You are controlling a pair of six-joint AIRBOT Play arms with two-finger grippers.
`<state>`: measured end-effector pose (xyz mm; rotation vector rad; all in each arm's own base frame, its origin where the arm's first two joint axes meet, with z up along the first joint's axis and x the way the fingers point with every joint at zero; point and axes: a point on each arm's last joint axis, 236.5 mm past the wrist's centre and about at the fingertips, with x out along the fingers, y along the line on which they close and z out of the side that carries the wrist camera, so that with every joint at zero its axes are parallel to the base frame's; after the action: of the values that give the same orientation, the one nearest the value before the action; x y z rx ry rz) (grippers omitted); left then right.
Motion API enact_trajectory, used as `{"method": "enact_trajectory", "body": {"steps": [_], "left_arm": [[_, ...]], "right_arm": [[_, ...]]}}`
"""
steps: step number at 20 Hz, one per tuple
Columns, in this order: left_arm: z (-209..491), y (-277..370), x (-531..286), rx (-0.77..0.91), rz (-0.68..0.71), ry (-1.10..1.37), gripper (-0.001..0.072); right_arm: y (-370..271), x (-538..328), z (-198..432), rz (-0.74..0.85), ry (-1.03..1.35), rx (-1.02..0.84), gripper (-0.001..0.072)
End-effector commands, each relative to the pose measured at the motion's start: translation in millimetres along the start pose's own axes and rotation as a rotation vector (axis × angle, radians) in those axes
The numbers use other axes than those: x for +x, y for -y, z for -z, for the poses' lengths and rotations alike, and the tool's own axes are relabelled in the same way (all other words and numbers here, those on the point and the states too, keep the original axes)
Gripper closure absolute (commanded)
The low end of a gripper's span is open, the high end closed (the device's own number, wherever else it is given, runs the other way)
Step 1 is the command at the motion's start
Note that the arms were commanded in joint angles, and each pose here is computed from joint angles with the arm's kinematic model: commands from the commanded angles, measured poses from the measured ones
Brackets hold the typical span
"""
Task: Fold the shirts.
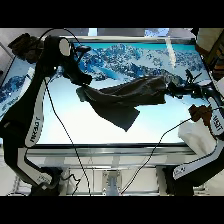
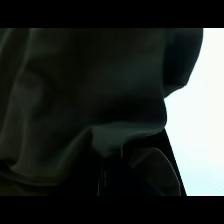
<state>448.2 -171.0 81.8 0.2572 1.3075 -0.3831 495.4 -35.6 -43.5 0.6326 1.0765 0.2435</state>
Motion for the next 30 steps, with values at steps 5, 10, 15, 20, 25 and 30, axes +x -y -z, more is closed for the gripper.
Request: {"method": "enact_trajectory", "body": {"steps": [5, 10, 15, 20, 25, 30], "left_arm": [[-27.5, -71.0, -99.0, -0.093, -0.363, 0.297, 0.0693], [10.4, -54.2, -265.0, -0.187, -0.353, 0.666, 0.0694], [73.6, -16.6, -401.2, -0.162, -0.263, 1.036, 0.0697], [74.6, -37.5, -381.3, -0.194, -0.373, 0.941, 0.0698], [-4.6, -40.8, -230.1, -0.04, -0.507, 0.56, 0.0697], [-76.4, -62.8, -61.8, 0.03, -0.564, 0.37, 0.0697]], "right_arm": [[-92.4, -203.0, -61.6, 0.173, 0.355, -0.383, 0.0689], [-178.9, -344.0, 0.2, 0.191, 0.574, -0.52, 0.069], [-261.9, -437.8, 87.6, 0.328, 0.843, -0.692, 0.0692], [-286.6, -452.4, 96.5, 0.304, 0.848, -0.708, 0.0693], [-202.6, -359.9, 42.1, 0.104, 0.487, -0.468, 0.0692], [-120.6, -168.0, 30.2, -0.038, -0.002, -0.298, 0.0692]]}}
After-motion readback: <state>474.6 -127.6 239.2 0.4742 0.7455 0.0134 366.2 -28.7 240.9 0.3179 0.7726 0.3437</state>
